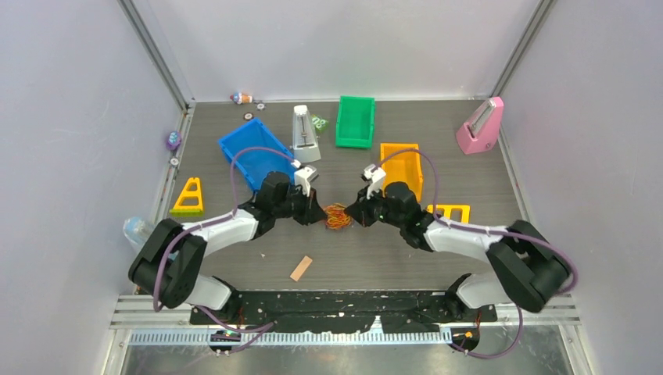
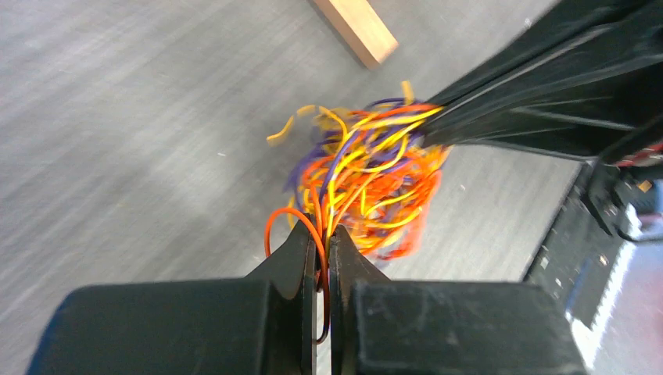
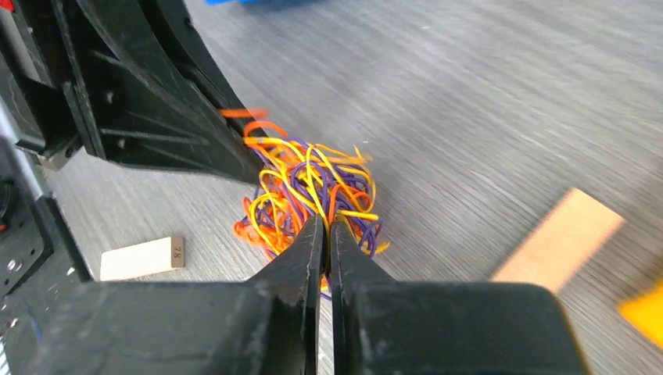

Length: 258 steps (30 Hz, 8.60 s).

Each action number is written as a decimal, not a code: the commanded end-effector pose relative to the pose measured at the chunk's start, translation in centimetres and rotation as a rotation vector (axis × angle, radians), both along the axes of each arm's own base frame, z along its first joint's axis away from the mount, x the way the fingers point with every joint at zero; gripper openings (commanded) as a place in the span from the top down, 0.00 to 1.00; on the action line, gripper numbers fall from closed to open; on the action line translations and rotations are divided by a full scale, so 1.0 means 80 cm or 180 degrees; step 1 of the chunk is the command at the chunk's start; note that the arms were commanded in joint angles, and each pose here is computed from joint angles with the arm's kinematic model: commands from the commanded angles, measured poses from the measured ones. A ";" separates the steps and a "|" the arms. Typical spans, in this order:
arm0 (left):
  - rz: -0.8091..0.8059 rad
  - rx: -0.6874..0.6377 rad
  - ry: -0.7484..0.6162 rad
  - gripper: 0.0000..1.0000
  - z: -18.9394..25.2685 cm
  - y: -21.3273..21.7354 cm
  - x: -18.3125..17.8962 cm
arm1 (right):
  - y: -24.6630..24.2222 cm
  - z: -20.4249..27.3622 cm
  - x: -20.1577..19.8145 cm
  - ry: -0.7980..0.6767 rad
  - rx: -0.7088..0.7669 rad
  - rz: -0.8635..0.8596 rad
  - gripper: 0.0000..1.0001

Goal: Untangle the cables

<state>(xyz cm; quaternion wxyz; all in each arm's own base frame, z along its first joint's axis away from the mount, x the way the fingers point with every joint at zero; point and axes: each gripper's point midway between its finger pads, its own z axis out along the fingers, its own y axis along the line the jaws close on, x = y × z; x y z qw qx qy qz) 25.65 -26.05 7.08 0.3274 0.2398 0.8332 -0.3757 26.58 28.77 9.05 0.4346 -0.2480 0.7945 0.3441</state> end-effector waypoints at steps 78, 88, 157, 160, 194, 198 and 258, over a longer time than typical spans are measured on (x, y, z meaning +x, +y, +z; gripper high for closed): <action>0.0462 -0.0152 -0.0166 1.00 0.019 0.047 0.020 | -0.183 0.016 0.024 -0.0045 -0.0752 -0.2675 0.95; 0.0766 0.0054 -0.0149 1.00 0.007 0.074 0.018 | -0.242 0.048 0.001 -0.0282 -0.0516 -0.3231 0.92; 0.2121 -0.0413 -0.0777 1.00 0.233 0.151 0.076 | -0.135 -0.051 -0.026 0.0728 -0.1329 -0.1901 0.88; 0.2372 -0.0417 -0.0906 1.00 0.256 0.183 0.071 | -0.138 -0.051 -0.031 0.0739 -0.1286 -0.1902 0.87; 0.2154 -0.1032 -0.1292 1.00 0.389 0.236 0.081 | -0.088 0.019 -0.067 0.0333 -0.0604 -0.0705 0.23; 0.2131 -0.1021 -0.1268 1.00 0.389 0.234 0.082 | -0.063 0.051 -0.066 0.0118 -0.0482 -0.0322 0.16; 0.3192 -0.0118 0.0098 1.00 0.194 0.308 0.266 | 0.006 0.037 -0.089 0.0408 -0.0095 0.0403 0.94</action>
